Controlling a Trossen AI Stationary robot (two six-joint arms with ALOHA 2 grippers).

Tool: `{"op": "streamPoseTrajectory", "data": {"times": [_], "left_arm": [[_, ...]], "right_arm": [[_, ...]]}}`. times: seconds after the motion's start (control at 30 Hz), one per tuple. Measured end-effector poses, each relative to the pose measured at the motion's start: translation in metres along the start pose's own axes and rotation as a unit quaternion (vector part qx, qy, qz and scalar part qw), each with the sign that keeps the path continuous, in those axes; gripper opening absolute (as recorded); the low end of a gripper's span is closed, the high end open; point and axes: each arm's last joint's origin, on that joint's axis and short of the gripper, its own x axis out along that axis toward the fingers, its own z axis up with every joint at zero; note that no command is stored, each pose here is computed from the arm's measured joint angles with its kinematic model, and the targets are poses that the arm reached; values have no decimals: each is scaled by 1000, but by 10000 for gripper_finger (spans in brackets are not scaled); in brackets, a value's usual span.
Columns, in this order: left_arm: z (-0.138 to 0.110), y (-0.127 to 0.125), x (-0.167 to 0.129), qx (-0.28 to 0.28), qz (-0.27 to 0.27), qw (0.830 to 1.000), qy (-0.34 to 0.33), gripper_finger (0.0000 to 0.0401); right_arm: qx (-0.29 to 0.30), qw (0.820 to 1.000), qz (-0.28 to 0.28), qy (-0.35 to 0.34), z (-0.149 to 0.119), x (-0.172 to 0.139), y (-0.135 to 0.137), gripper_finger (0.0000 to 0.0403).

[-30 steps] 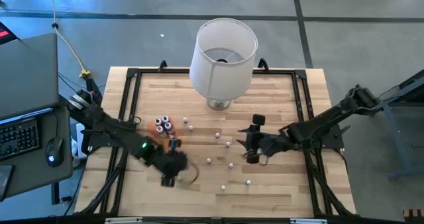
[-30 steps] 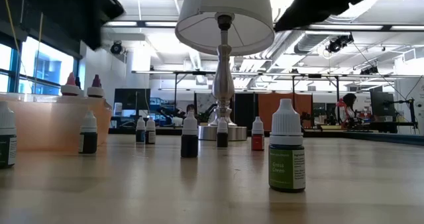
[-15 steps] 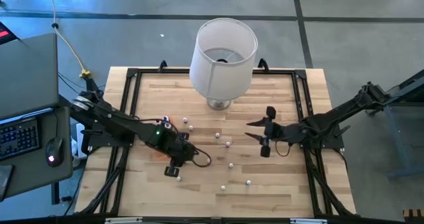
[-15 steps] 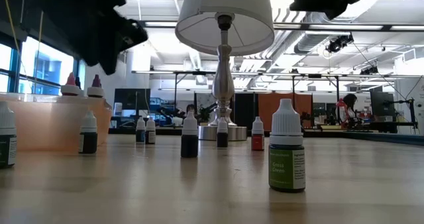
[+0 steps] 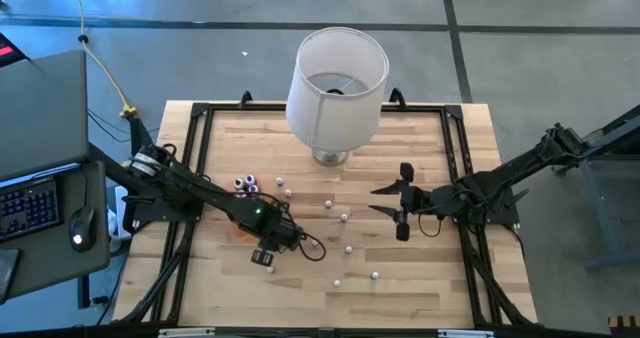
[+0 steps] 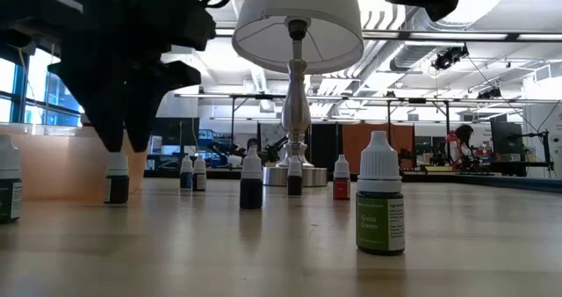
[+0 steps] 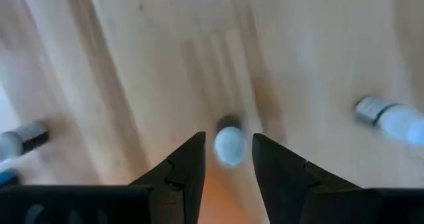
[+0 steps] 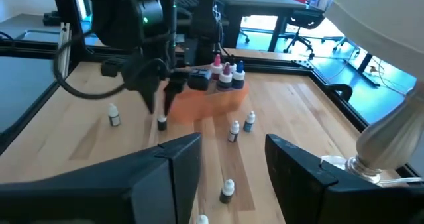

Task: Pick & Place food coloring
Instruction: Put the black food coloring bottle into the orange bin

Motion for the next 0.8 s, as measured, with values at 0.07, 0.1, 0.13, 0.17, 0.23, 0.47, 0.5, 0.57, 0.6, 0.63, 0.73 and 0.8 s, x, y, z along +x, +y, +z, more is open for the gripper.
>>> {"op": "streamPoseTrajectory", "data": {"times": [0.07,0.1,0.13,0.17,0.23,0.47,0.5,0.57,0.6,0.63,0.73,0.8], "left_arm": [[2,0,-1,5,1,1000,-11,121],[2,0,-1,5,1,1000,-10,121],[1,0,-1,5,0,1000,-3,121],[0,0,-1,6,-2,1000,1,121],[-1,0,-1,3,-7,1000,4,121],[1,-2,12,3,-16,1000,19,121],[2,-2,13,3,-16,1000,18,121],[2,-3,15,3,-15,1000,22,121],[2,-3,16,3,-13,1000,23,121],[2,-2,16,3,-10,1000,22,121],[2,-2,16,3,-8,1000,23,121],[2,-2,16,4,-8,1000,24,115]], "right_arm": [[-5,1000,0,0,0,0,0,158],[-7,1000,0,-1,0,0,0,158],[-8,1000,0,-2,0,0,0,158],[-8,1000,0,-2,0,0,0,159],[-8,1000,0,-3,1,0,0,158],[-7,1000,0,-4,1,0,0,157],[-6,1000,0,-4,1,0,0,157],[-6,1000,0,-4,1,0,0,158],[-6,1000,0,-4,1,0,0,158],[-6,1000,0,-4,1,0,0,157],[-6,1000,0,-4,1,0,0,156],[-6,1000,-1,-4,1,0,0,157]]}}
